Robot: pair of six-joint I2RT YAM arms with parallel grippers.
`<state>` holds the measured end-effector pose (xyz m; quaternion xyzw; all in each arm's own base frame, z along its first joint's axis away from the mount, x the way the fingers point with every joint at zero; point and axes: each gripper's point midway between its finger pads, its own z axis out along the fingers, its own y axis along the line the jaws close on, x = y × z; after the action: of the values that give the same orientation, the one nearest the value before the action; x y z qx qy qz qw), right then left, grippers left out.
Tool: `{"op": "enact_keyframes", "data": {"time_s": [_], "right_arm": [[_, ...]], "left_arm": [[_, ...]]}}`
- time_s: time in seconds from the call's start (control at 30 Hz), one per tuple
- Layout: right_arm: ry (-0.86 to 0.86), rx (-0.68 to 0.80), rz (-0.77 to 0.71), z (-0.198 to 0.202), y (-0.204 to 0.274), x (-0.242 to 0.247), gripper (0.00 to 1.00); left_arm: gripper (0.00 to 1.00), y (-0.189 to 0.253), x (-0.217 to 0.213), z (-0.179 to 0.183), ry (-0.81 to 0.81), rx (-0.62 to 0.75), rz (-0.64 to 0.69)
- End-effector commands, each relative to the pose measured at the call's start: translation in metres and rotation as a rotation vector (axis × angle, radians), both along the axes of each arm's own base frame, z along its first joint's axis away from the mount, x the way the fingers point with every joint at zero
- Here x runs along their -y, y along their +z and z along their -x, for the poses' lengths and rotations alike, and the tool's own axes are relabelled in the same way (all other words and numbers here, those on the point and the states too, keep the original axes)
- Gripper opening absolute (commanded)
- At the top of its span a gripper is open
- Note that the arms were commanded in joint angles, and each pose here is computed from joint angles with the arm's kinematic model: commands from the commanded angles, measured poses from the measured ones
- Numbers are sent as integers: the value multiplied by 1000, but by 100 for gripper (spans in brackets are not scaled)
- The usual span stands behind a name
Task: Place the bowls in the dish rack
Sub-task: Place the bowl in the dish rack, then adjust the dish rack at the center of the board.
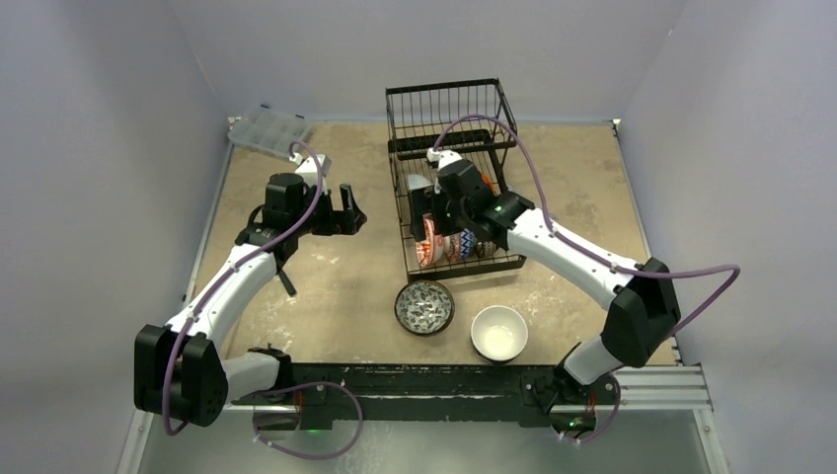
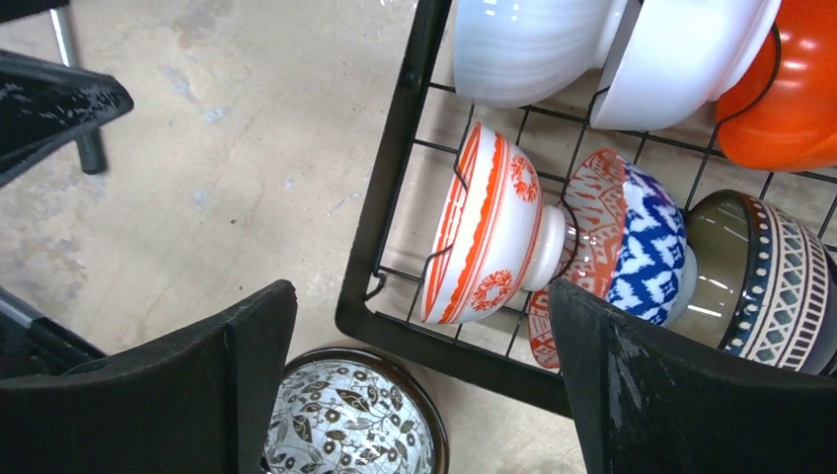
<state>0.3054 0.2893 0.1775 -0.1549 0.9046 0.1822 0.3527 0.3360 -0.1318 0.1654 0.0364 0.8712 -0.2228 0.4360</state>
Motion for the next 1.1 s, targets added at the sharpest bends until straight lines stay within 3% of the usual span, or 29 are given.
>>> {"op": "enact_keyframes", "data": {"time_s": [0.0,0.4,0.6,0.83,1.07], "right_arm": [[8,27,-130,-11,31,5,99],[-115,-31,-313,-37,22,105,98],[-277,-69,-377,-43,-9,173,95],[-370,-153,-377,-33,-59,203,90],[-317,-183,-394,-25,-76,196,58]], "left_arm": [[98,8,-1,-2,-8,38,-1],[98,5,1,-1,-14,27,3],[99,3,4,0,-21,21,10],[99,-9,20,6,-31,-54,105],[99,-23,39,24,-43,-146,263]]}}
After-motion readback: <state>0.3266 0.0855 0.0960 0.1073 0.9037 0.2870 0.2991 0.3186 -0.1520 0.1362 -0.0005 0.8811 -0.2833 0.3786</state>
